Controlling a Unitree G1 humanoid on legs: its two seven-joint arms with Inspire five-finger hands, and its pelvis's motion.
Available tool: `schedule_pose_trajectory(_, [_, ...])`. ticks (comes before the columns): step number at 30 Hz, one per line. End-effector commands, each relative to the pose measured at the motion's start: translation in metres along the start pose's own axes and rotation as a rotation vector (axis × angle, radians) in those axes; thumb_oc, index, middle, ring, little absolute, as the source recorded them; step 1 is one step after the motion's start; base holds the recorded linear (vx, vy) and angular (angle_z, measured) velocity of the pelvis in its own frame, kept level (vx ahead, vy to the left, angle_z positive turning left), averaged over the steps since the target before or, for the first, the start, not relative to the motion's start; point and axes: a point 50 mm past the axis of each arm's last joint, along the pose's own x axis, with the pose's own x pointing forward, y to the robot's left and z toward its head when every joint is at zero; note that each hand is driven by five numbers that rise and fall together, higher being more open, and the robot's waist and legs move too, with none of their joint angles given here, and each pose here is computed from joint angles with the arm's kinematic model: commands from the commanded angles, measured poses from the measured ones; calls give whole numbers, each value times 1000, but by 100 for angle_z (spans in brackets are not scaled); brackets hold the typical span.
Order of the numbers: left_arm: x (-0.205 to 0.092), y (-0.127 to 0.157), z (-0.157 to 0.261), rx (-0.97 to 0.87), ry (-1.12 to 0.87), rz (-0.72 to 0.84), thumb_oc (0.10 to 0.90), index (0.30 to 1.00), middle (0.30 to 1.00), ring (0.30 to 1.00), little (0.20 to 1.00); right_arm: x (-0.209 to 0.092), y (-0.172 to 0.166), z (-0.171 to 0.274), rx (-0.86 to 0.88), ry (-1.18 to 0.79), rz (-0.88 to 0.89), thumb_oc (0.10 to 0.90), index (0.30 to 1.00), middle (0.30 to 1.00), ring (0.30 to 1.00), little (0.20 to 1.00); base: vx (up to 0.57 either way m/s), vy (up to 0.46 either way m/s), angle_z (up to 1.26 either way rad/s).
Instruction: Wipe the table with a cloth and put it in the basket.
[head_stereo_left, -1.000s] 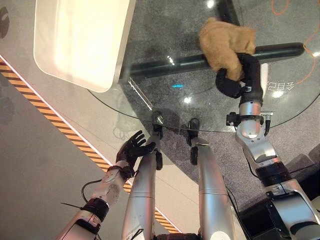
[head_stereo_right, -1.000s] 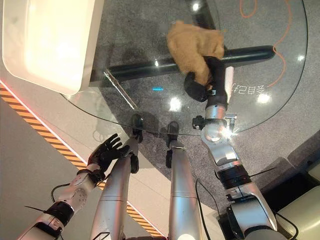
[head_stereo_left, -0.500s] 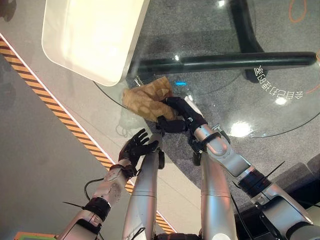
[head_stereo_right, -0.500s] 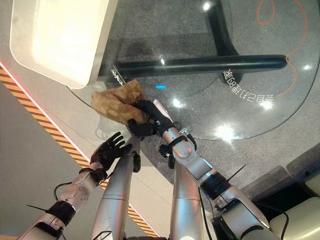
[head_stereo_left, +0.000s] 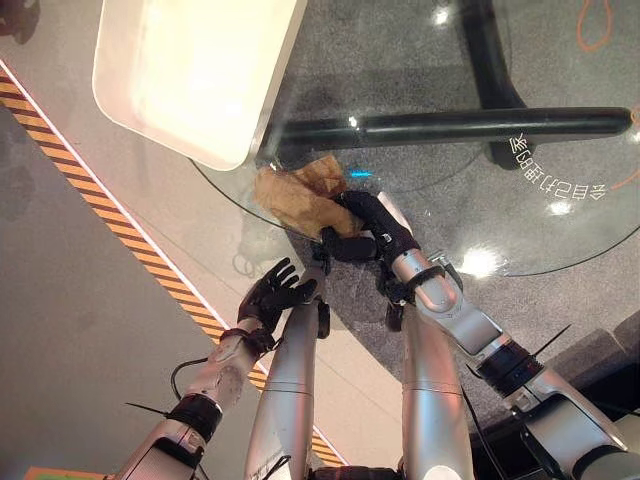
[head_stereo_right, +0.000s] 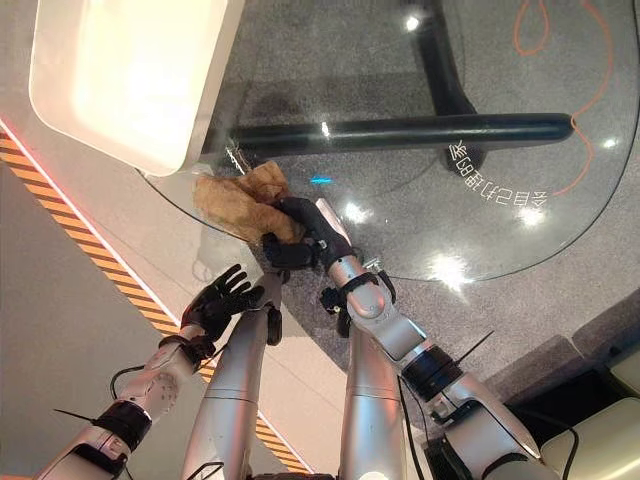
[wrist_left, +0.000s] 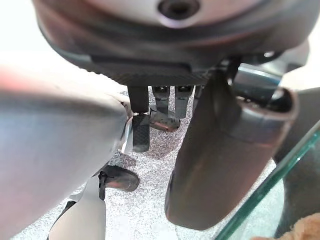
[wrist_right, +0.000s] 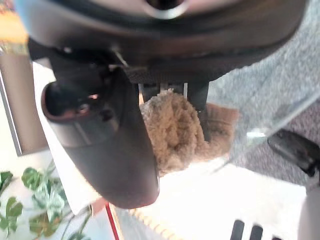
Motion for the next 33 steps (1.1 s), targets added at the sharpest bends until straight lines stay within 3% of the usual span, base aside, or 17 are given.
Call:
schedule_pose_trajectory(1, [-26, -21, -66, -70, 187, -99, 800, 900, 900, 900, 900, -9, -11, 51, 148, -316, -86, 100, 300, 300, 300, 200, 0, 0, 0])
schedule_pose_trajectory(10, [-39, 4, -68, -178, 139, -21, 800, 900, 900, 900, 900, -22, -25, 51, 170, -339, -153, 100, 300, 300, 300, 200, -35, -21, -3])
schedule_pose_trajectory(19, [-52, 8, -62, -356, 63, -172, 800, 900, 900, 900, 900, -30, -31, 45, 206, -334, -168, 100, 300, 300, 300, 200, -65, -41, 0])
schedule_pose_trajectory(27, [-69, 13, -67, -292, 132, -279, 800, 900, 900, 900, 900, -38, -43, 44, 200, -332, -199, 100, 300, 300, 300, 200, -24, -48, 3])
schedule_pose_trajectory(33, [-78, 12, -57, -374, 77, -369, 800, 900, 900, 900, 900, -48, -50, 43, 218, -340, -223, 100, 300, 300, 300, 200, -3, -5, 2])
